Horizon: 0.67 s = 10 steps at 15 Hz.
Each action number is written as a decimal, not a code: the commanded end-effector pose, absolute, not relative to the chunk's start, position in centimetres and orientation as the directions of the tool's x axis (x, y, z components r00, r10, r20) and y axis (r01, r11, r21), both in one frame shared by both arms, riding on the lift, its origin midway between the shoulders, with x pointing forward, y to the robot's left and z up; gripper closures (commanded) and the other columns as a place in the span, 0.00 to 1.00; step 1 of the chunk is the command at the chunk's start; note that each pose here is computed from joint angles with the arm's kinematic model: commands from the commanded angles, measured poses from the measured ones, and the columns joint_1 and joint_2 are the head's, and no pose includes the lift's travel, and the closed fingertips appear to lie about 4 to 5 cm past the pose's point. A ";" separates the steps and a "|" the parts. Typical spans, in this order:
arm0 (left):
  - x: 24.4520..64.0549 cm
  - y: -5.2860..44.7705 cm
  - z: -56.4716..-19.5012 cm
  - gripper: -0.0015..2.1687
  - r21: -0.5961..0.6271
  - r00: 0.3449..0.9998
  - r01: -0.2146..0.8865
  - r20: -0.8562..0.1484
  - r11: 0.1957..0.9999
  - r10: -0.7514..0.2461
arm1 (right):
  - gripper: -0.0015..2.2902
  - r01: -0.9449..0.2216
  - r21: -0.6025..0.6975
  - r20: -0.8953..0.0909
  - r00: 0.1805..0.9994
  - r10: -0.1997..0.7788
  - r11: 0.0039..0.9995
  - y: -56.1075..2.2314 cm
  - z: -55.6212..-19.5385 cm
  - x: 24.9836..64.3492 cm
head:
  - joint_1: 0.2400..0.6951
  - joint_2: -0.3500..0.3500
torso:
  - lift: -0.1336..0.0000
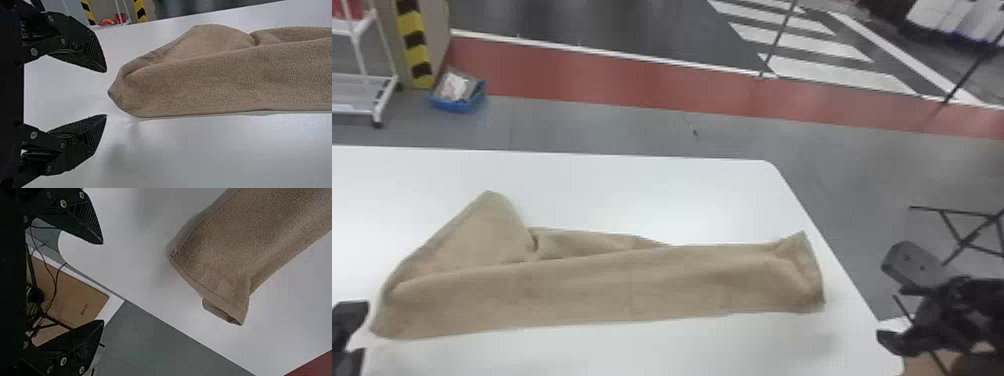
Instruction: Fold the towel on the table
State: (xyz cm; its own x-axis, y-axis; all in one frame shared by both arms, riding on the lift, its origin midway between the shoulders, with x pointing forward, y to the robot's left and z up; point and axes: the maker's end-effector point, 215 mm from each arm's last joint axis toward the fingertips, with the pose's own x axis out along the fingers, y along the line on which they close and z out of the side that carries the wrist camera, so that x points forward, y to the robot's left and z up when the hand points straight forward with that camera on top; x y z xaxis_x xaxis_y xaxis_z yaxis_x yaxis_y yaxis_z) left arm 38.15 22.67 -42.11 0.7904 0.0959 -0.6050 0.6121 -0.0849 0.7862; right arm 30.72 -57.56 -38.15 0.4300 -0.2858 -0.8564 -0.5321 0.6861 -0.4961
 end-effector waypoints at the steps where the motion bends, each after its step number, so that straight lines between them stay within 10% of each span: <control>1: 37.7 22.7 -42.2 0.26 0.796 0.800 0.598 -0.588 -0.089 0.119 | 0.09 -0.529 -0.496 -0.857 0.428 -0.288 0.689 -57.8 -38.2 30.6 | 1.00 0.00 | 0.07; 10: 37.1 19.1 -40.9 0.26 0.847 0.852 0.523 -0.515 -0.099 0.089 | 0.09 -0.525 -0.492 -0.859 0.424 -0.288 0.694 -57.9 -38.3 30.3 | 1.00 0.00 | 0.07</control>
